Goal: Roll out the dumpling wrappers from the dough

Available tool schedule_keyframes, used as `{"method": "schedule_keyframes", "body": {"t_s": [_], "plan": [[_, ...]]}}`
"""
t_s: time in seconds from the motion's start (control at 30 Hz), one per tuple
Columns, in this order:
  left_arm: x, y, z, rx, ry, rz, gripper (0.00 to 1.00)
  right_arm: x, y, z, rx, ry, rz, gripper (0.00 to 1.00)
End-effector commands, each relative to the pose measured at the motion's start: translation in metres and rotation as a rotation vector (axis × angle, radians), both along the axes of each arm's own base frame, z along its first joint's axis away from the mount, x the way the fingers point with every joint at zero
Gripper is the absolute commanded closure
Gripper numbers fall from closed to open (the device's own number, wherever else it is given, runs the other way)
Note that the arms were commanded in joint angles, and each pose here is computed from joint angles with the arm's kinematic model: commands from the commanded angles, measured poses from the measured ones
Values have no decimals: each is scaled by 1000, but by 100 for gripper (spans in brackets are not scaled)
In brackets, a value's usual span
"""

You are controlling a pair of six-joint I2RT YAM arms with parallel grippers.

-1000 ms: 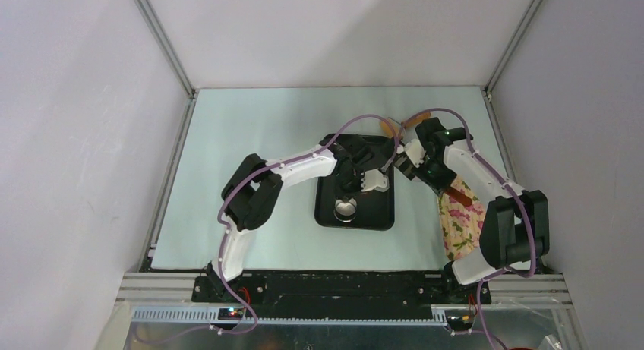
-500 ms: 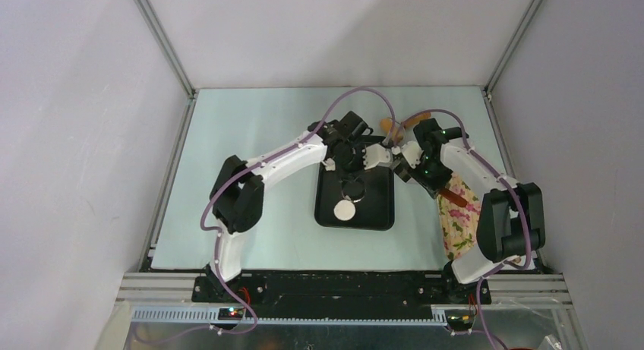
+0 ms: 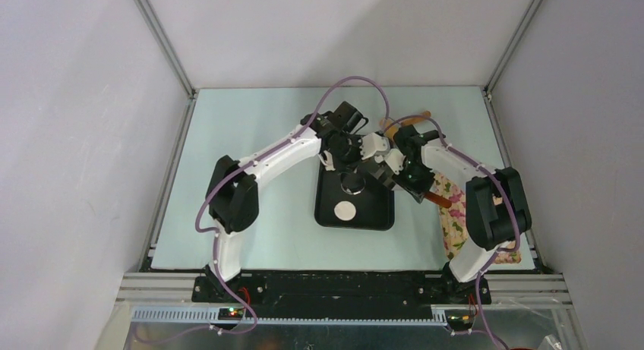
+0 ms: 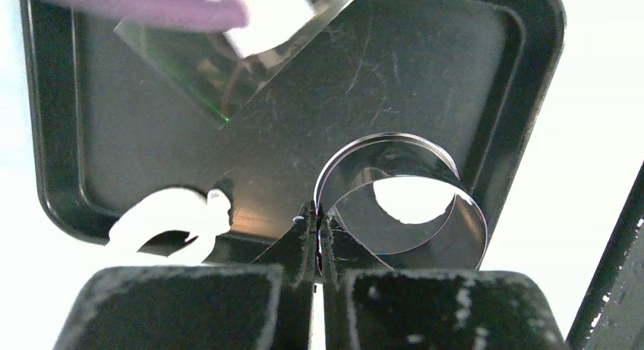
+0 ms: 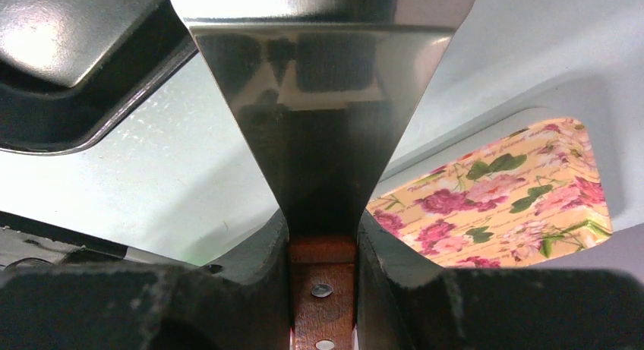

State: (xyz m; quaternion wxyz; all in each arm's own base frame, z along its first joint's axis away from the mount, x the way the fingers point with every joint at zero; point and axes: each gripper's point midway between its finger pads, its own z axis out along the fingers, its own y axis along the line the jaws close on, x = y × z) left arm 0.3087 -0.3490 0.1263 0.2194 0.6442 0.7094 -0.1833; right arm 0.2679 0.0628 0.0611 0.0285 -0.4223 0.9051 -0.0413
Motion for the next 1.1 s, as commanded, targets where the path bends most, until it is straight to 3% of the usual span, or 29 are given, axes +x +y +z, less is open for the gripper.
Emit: {"method": "schedule_keyframes", "body": {"t_s": [0.0, 0.17, 0.23, 0.27, 0.3, 0.33, 0.4, 0.43, 0.53, 0.67, 0.9, 1.07], "plan": [[37, 27, 21, -30, -14, 167, 100, -3, 5, 4, -11, 1, 33, 100], [78, 42, 18, -51, -26, 321, 100, -12, -14, 21, -64, 7, 68, 100], [98, 40, 17, -49, -67, 371, 95, -17, -21, 27, -77, 23, 92, 100], [109, 36, 17, -53, -83, 389, 76, -23, -25, 31, -83, 39, 97, 100], [123, 34, 18, -60, -108, 425, 64, -24, -28, 33, -93, 44, 117, 100], [131, 36, 19, -65, -116, 450, 41, -29, -31, 37, -101, 59, 130, 100], [146, 36, 22, -84, -127, 497, 7, -35, -36, 44, -118, 71, 180, 100], [151, 36, 24, -100, -123, 519, 4, -36, -39, 46, -132, 79, 217, 100], [149, 46, 33, -122, -104, 555, 0, -42, -44, 56, -194, 98, 312, 100], [116, 63, 41, -108, -75, 555, 0, -36, -49, 64, -332, 119, 467, 100], [44, 107, -2, 34, -10, 510, 0, -23, -41, 68, -471, 226, 634, 100], [28, 127, -22, 108, -60, 473, 0, -9, -36, 68, -563, 269, 713, 100]]}}
